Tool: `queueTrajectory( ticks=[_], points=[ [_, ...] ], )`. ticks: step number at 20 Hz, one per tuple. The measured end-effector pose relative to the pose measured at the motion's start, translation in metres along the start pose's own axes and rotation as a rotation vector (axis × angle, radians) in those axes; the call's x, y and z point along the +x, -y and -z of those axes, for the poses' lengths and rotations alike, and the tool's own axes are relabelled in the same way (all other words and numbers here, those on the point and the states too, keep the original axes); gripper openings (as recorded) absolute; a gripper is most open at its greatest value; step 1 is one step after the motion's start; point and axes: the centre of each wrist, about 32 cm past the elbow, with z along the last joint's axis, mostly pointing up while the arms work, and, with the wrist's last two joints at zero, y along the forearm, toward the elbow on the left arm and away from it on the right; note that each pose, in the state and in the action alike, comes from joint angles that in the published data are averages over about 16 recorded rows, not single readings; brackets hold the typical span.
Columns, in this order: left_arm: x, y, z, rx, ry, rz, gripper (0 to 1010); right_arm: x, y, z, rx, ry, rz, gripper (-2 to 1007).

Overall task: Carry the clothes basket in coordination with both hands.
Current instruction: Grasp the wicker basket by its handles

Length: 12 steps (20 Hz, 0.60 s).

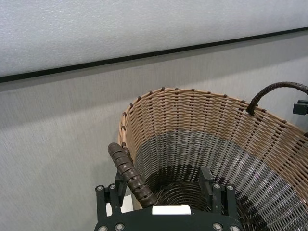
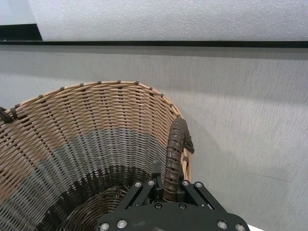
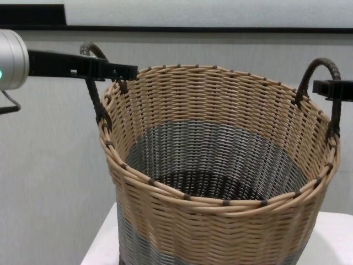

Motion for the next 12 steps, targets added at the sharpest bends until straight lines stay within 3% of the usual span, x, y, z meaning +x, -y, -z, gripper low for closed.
queueTrajectory(
  ticks=[6, 12],
  points=[
    [0.0000, 0.0000, 0.0000, 0.000, 0.000, 0.000, 884, 0.0000, 0.0000, 0.0000, 0.000, 0.000, 0.000, 147],
    [0.0000, 0.0000, 0.0000, 0.000, 0.000, 0.000, 713, 0.0000, 0.0000, 0.0000, 0.000, 0.000, 0.000, 147]
  ],
)
